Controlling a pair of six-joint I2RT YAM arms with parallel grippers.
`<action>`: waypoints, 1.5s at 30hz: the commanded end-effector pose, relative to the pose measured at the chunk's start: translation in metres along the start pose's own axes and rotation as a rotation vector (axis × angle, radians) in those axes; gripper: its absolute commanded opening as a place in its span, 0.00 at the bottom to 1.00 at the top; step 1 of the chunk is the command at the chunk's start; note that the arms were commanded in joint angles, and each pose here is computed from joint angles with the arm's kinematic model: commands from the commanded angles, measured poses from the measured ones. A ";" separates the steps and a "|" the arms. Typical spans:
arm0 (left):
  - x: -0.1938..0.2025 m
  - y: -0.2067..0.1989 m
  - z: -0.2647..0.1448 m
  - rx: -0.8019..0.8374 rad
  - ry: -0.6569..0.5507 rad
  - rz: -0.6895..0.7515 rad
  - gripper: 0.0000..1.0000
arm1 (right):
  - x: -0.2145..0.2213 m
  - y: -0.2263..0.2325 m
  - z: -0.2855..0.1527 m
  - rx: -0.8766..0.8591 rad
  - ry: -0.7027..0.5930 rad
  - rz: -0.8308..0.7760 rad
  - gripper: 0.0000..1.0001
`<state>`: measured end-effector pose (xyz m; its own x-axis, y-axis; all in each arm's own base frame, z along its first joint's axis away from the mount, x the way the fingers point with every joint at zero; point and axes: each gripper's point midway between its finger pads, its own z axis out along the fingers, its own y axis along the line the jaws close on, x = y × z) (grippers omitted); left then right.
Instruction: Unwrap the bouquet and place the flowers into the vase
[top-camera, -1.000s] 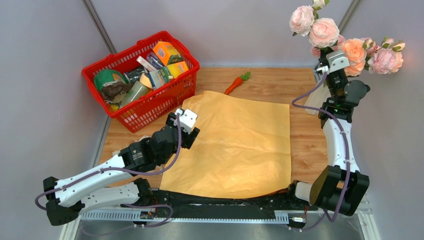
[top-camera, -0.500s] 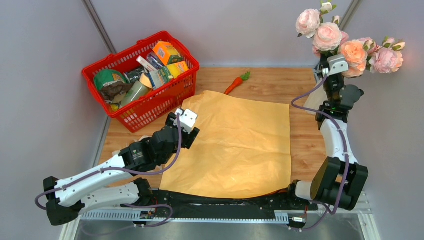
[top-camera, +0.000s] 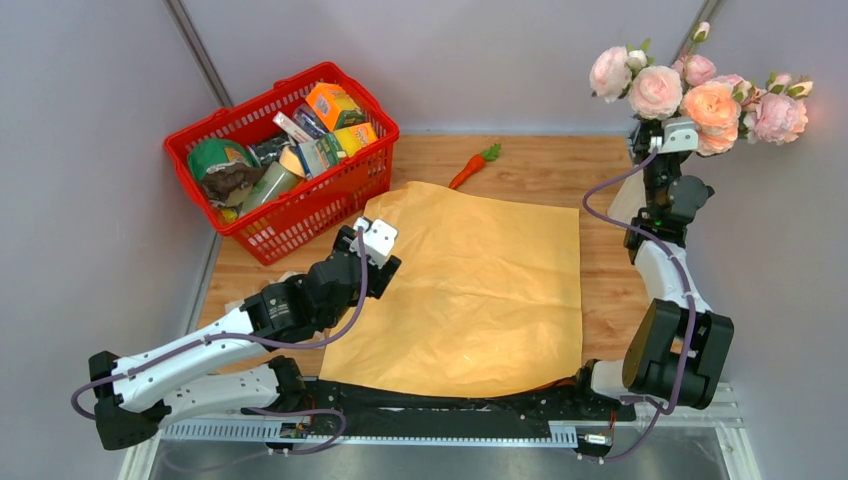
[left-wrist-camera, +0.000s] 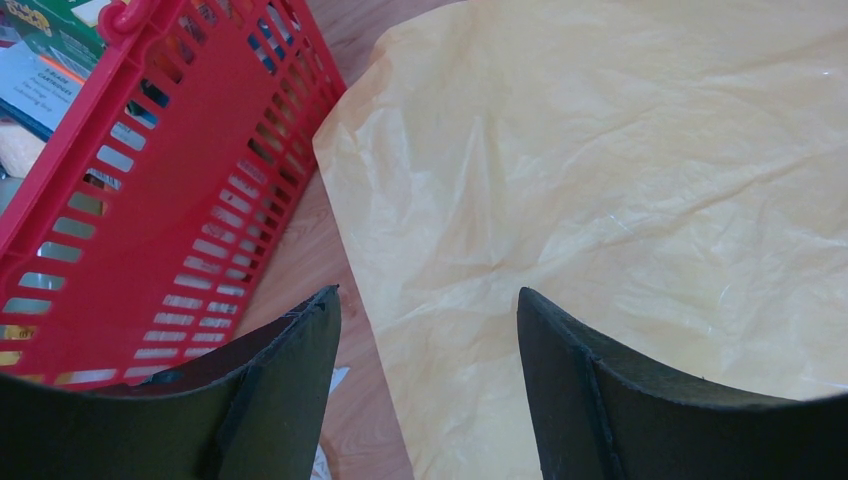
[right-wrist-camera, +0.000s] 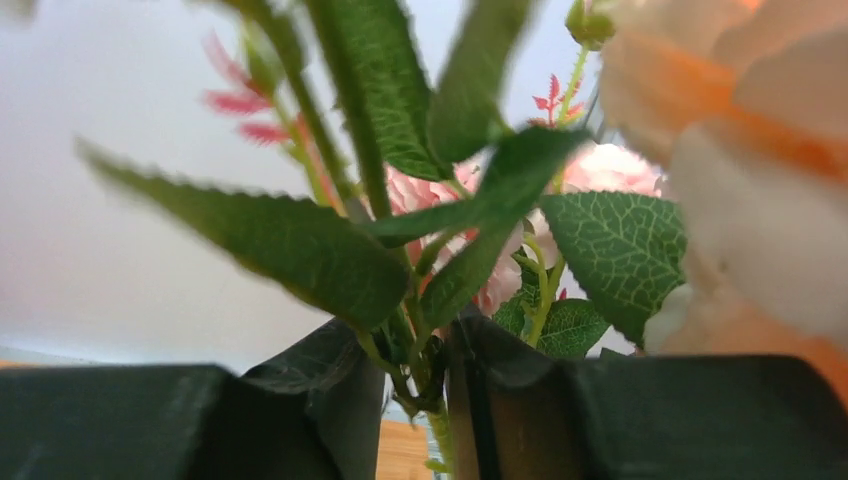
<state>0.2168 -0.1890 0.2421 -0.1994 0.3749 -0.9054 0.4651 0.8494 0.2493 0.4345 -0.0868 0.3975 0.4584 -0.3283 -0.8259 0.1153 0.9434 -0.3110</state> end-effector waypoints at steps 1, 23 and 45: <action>-0.006 0.002 0.000 -0.002 -0.016 0.004 0.73 | 0.012 -0.015 0.001 0.098 0.074 0.084 0.38; 0.007 0.002 0.010 -0.046 0.037 0.050 0.73 | 0.022 0.019 -0.030 0.142 0.398 0.381 0.69; 0.006 0.004 0.010 -0.055 0.035 0.053 0.73 | -0.026 0.057 -0.065 -0.059 0.457 0.449 0.74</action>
<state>0.2232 -0.1890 0.2297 -0.2193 0.4281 -0.8767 0.4414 0.8449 0.3021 0.3941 -0.0412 0.3291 -0.0309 0.1227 -0.9920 -0.0024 0.9924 0.1228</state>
